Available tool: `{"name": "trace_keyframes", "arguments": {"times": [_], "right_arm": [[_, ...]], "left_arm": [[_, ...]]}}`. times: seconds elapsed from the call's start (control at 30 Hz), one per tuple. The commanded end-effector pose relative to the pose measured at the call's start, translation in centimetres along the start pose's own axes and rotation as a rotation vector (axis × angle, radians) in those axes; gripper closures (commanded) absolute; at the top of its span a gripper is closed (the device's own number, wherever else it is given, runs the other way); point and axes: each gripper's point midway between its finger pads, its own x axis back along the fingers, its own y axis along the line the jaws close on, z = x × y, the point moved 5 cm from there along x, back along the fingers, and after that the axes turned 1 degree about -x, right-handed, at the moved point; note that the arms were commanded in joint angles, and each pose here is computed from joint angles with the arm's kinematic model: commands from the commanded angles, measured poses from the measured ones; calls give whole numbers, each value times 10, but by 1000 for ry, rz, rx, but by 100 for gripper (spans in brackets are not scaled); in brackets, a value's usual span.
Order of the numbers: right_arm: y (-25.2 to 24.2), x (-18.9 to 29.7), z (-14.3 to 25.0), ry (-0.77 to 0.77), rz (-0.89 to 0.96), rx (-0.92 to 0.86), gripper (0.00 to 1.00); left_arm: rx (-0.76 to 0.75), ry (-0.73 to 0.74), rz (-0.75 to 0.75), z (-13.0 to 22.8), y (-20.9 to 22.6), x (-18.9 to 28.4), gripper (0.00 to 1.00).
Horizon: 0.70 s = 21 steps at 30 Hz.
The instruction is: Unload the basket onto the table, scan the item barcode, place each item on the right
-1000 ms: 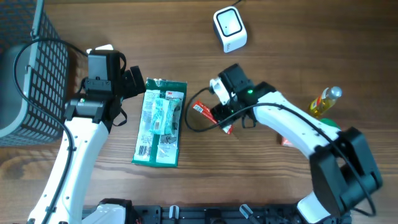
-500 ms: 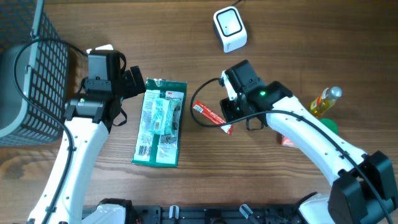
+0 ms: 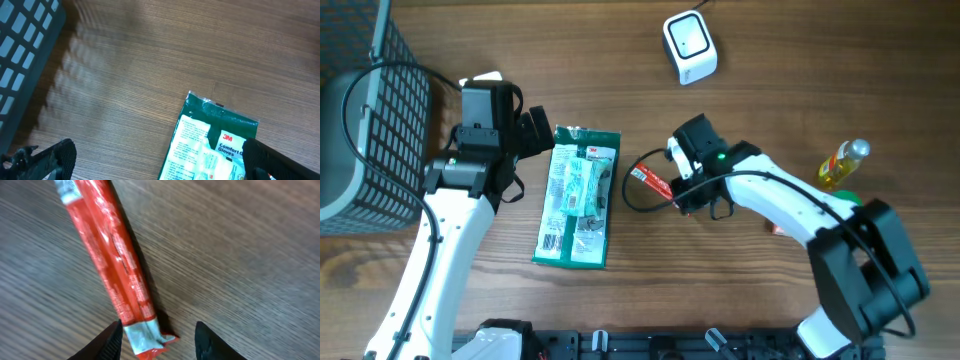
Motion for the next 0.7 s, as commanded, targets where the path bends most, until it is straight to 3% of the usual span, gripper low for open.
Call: {"name": "trace_keyframes", "arguments": {"times": [0.0,0.3,0.67], "right_arm": [[-1,-13,7,43,-13,14,53],[10,-15,7,43,-22,79,46],[10,-18,6,38,-18,92,47]], "left_arm": [[22,-18,-3,-5,1,3,0],[22,-18,-3,-5,1,3,0],[22,-18,-3,-5,1,3,0]]}}
